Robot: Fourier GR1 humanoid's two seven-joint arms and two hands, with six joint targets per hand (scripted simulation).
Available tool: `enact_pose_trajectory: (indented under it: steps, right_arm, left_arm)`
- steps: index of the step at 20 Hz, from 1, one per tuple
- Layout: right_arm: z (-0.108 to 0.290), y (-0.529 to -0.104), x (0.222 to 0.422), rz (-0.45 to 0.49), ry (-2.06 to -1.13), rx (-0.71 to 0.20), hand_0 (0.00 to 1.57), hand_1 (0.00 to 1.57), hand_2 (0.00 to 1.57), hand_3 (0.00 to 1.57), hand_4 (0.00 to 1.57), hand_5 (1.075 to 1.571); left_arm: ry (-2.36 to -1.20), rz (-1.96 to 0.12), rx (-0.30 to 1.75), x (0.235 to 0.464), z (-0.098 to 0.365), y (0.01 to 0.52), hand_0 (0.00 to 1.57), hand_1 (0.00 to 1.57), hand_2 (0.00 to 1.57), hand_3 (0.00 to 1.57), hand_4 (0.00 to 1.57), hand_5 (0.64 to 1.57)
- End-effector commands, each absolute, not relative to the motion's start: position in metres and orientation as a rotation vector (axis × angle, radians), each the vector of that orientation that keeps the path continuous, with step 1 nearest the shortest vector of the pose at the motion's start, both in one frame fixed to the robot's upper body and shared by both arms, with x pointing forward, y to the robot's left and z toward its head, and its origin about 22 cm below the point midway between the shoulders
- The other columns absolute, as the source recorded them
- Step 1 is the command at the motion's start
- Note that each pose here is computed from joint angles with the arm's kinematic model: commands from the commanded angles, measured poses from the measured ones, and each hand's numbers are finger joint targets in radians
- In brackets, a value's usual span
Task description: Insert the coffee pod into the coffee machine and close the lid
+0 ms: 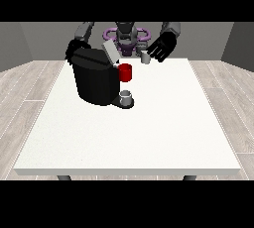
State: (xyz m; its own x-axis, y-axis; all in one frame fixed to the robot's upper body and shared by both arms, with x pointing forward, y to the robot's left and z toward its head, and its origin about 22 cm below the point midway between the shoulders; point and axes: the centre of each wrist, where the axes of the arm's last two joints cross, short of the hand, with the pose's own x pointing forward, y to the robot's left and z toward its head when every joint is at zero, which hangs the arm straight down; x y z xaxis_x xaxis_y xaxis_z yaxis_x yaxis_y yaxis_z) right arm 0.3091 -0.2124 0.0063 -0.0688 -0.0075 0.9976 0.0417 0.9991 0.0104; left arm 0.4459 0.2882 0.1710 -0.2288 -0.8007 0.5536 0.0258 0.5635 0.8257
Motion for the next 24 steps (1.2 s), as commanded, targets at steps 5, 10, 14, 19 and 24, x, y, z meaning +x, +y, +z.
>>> enact_pose_trajectory:
  steps: [5, 10, 14, 19, 24]
  right_arm:
    - [0.025, -0.212, 0.315, 0.022, -1.702, -0.024, 0.0, 0.0, 0.0, 0.0, 0.51, 1.571]
    - [0.049, -0.191, 0.318, 0.013, -1.739, 0.008, 0.0, 0.0, 0.0, 0.0, 0.5, 1.571]
    - [0.034, -0.207, 0.317, -0.001, -1.733, -0.048, 0.0, 0.0, 0.0, 0.0, 0.52, 1.571]
    - [0.028, -0.21, 0.31, -0.008, -1.718, -0.053, 0.0, 0.0, 0.0, 0.0, 0.53, 1.571]
    - [0.033, -0.223, 0.317, -0.063, -1.736, -0.086, 0.0, 0.0, 0.0, 0.0, 0.51, 1.571]
  left_arm:
    - [-1.695, -0.809, 0.736, 0.454, 0.226, 0.286, 1.28, 1.28, 1.33, 1.27, 0.48, 1.571]
    - [-1.709, -0.804, 0.751, 0.455, 0.241, 0.294, 1.28, 1.28, 1.33, 1.26, 0.52, 1.571]
    - [-1.695, -0.842, 0.755, 0.458, 0.248, 0.272, 1.26, 1.26, 1.3, 1.24, 0.49, 1.571]
    - [-1.671, -0.852, 0.716, 0.459, 0.223, 0.274, 1.29, 1.29, 1.32, 1.22, 0.5, 1.571]
    - [-1.694, -0.854, 0.71, 0.46, 0.231, 0.27, 1.27, 1.27, 1.3, 1.22, 0.51, 1.571]
